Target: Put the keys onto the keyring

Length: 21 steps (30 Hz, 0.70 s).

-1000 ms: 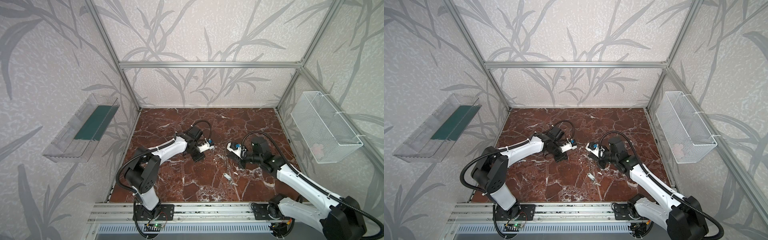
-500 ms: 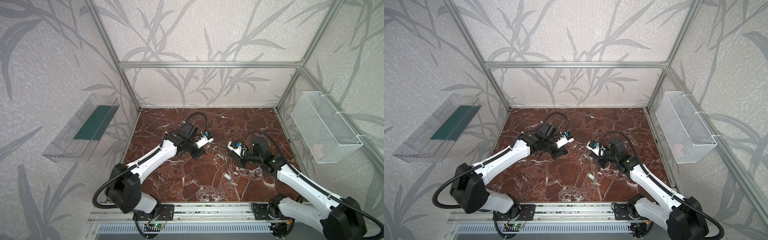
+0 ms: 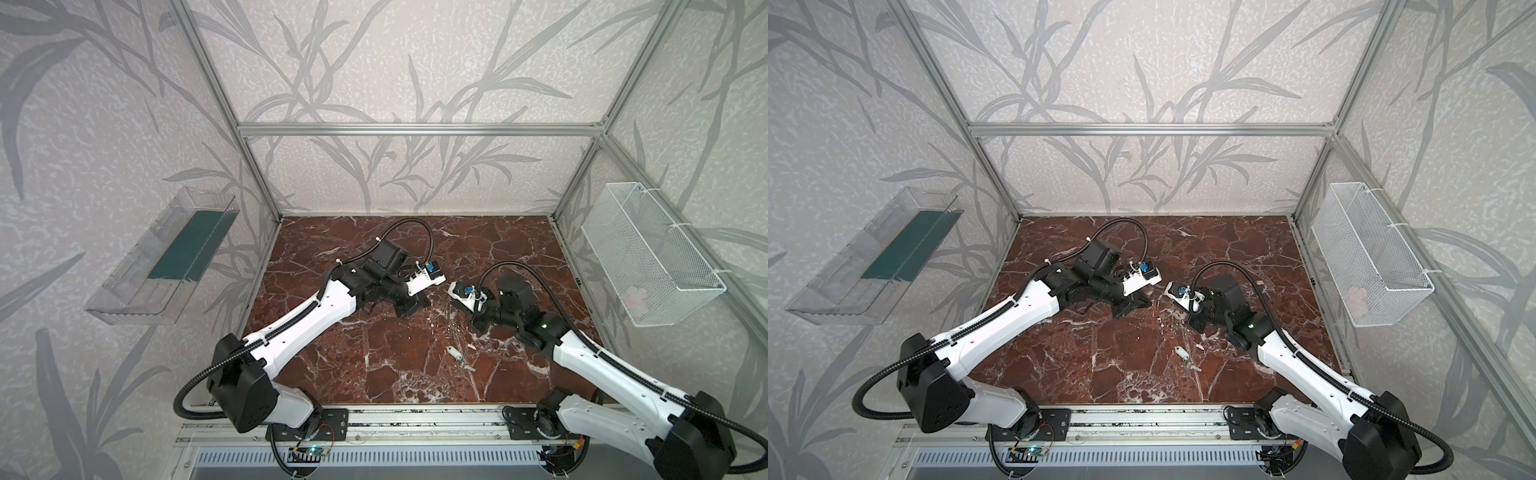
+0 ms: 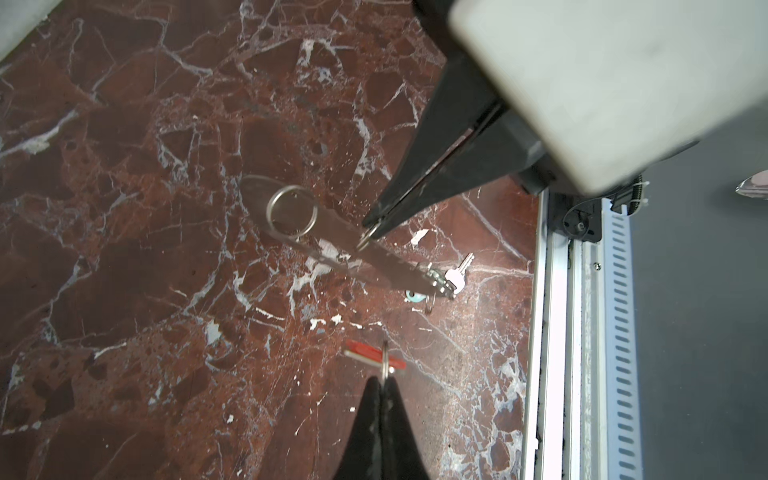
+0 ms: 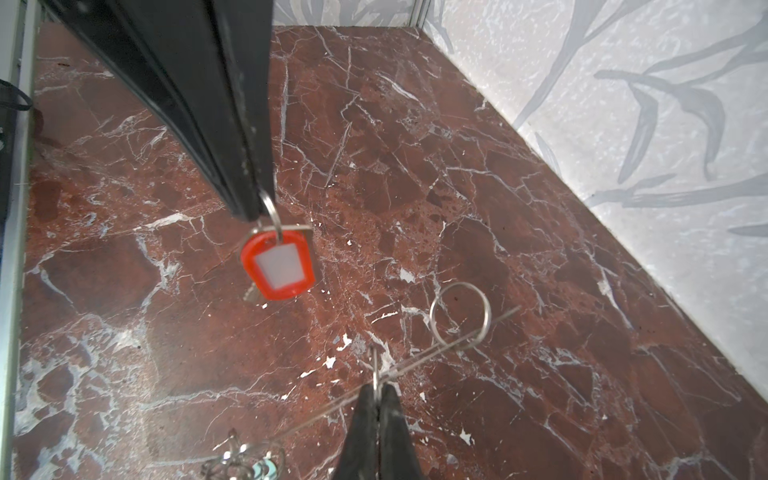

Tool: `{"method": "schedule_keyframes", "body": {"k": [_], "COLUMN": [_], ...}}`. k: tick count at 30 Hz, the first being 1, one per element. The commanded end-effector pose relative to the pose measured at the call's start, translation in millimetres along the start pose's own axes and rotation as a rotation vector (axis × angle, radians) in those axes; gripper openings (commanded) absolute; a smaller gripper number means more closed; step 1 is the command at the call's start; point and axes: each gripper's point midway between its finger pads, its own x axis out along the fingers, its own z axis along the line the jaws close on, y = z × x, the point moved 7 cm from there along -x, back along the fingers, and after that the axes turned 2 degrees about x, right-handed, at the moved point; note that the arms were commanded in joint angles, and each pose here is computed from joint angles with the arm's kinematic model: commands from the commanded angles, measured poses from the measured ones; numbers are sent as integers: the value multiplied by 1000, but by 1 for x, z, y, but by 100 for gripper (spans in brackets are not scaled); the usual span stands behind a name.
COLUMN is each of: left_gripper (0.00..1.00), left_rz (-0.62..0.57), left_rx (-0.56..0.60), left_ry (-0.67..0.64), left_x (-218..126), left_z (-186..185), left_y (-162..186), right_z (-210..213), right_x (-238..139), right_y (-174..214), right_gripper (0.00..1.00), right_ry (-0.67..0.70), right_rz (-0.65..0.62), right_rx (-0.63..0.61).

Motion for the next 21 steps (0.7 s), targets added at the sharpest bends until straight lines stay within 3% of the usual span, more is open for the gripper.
{"method": "schedule_keyframes", "body": {"k": [1, 21], "left_gripper": [0, 0], "left_rz": [-3, -20], "left_rx": [-21, -50], "left_ry": [58, 81], "left_x": [-1, 14], "left_z": [-7, -1], "left_y": [-6, -23], "right_z": [-7, 7], "right_x": [-7, -8], "right_y": [-21, -23], "right_gripper": [0, 0], "right_ry": [89, 83], "right_rz": [-121, -243], "right_rx": [-64, -139]}}
